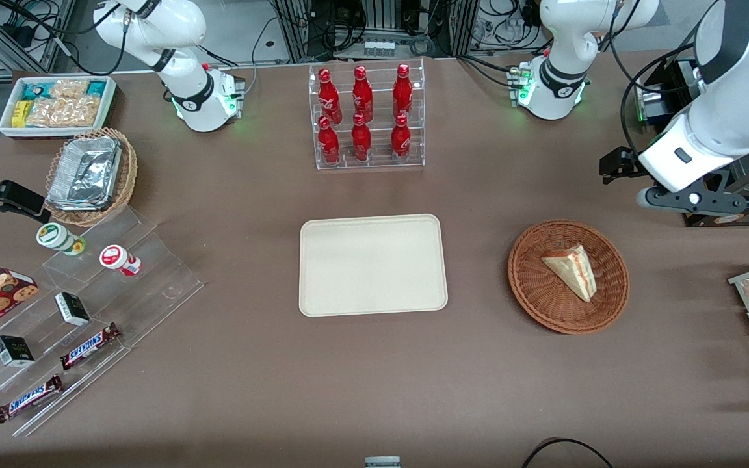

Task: Place sandwich from basket to tray
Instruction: 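Move the left gripper over the sandwich in the wicker basket, then lower the open left gripper and close it on the wrapped sandwich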

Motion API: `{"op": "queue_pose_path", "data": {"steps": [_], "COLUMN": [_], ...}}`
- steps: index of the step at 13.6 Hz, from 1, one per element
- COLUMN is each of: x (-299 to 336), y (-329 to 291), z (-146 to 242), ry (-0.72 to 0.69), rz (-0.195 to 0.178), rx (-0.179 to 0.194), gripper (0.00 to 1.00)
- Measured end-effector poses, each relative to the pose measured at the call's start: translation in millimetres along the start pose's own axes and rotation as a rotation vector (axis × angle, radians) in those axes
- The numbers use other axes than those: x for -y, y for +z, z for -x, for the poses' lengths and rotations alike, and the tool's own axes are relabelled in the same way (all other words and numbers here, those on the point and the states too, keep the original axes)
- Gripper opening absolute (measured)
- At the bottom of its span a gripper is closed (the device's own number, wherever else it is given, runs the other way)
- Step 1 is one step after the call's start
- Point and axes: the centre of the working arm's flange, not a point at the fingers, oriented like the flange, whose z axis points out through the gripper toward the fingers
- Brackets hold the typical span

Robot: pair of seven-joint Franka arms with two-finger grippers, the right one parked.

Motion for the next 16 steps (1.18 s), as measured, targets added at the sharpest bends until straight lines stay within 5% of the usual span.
{"op": "queue_pose_path", "data": {"steps": [5, 8, 16], "x": [3, 1, 8], "y": [-4, 49, 215], "z": [3, -16, -44], "ry": [-0.003, 0.001, -0.016], "rz": [0.003, 0.006, 0.019], "rx": [0.026, 0.046, -0.076], "gripper": [1.00, 1.00, 1.00]}}
